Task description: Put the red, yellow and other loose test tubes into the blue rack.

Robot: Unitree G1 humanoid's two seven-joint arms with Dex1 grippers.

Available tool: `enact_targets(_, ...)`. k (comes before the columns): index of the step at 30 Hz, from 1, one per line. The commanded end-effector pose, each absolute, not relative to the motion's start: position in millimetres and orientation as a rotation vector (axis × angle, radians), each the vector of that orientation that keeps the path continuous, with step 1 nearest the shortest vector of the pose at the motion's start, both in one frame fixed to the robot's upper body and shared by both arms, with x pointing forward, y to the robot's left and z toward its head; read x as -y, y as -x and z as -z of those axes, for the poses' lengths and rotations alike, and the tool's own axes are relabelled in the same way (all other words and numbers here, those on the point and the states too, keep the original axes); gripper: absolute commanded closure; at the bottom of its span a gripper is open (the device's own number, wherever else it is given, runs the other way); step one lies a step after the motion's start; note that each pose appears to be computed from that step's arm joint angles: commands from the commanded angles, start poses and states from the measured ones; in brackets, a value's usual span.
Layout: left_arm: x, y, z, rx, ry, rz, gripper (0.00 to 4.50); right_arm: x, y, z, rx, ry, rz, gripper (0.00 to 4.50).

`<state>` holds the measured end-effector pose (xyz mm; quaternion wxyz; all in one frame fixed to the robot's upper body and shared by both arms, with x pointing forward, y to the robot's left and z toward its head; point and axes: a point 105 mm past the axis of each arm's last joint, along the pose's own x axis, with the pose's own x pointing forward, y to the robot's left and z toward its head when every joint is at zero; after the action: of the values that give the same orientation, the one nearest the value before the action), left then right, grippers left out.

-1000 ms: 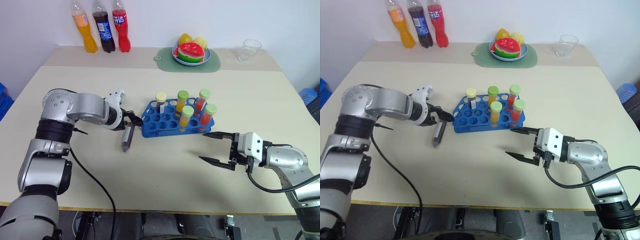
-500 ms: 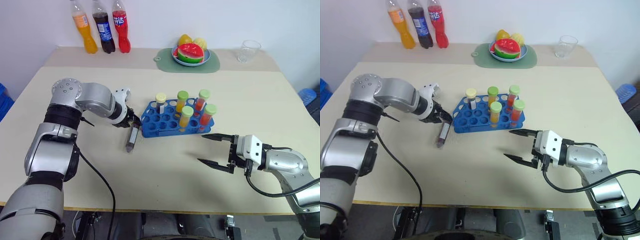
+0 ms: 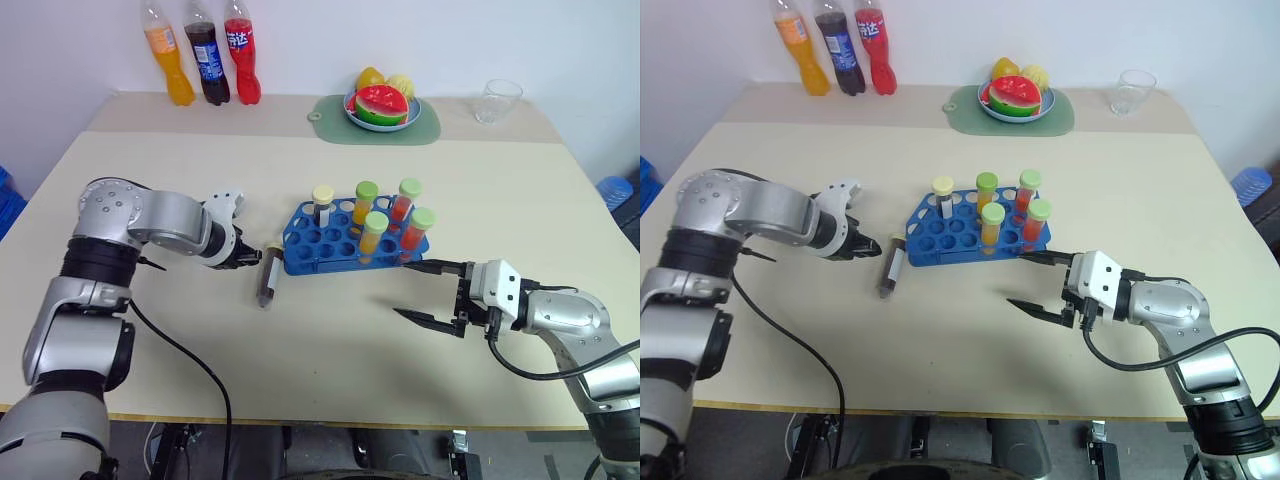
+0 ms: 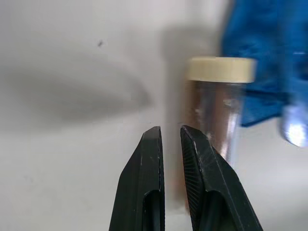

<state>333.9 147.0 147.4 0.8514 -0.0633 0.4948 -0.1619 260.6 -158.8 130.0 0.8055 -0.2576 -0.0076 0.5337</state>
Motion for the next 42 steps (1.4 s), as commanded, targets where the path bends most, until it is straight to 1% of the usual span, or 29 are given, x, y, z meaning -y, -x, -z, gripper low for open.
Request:
enact_targets(1, -140, -331, -167, -0.945, 0.154, 0.42, 3.88, 155, -263, -139, 0.067, 0.567, -1.157, 0.72)
enact_targets(2, -139, -329, -169, -0.94, 0.134, 0.441, 3.88, 154, -263, -140, 0.068, 0.567, -1.159, 0.72)
enact_targets(5, -134, -323, -170, -0.937, 0.095, 0.488, 3.09, 154, -263, -140, 0.064, 0.563, -1.169, 0.72)
enact_targets(7, -133, -323, -167, -0.939, 0.103, 0.486, 2.13, 156, -262, -140, 0.057, 0.564, -1.175, 0.72)
enact_targets(8, -132, -323, -165, -0.942, 0.106, 0.483, 1.55, 157, -261, -140, 0.049, 0.562, -1.179, 0.72)
enact_targets(11, -128, -324, -159, -0.944, 0.119, 0.464, 0.01, 161, -257, -140, 0.025, 0.559, -1.186, 0.72)
enact_targets(19, -116, -325, -141, -0.971, 0.131, 0.4, 0.01, 170, -246, -143, -0.023, 0.558, -1.192, 0.72)
enact_targets(27, -110, -325, -126, -1.01, 0.105, 0.33, 0.01, 173, -244, -146, -0.037, 0.557, -1.176, 0.72)
enact_targets(37, -135, -321, -128, -1.005, 0.046, 0.286, 0.01, 173, -244, -146, -0.031, 0.552, -1.155, 0.72)
enact_targets(42, -148, -317, -121, -1.026, 0.027, 0.243, 0.01, 173, -244, -144, -0.031, 0.547, -1.156, 0.72)
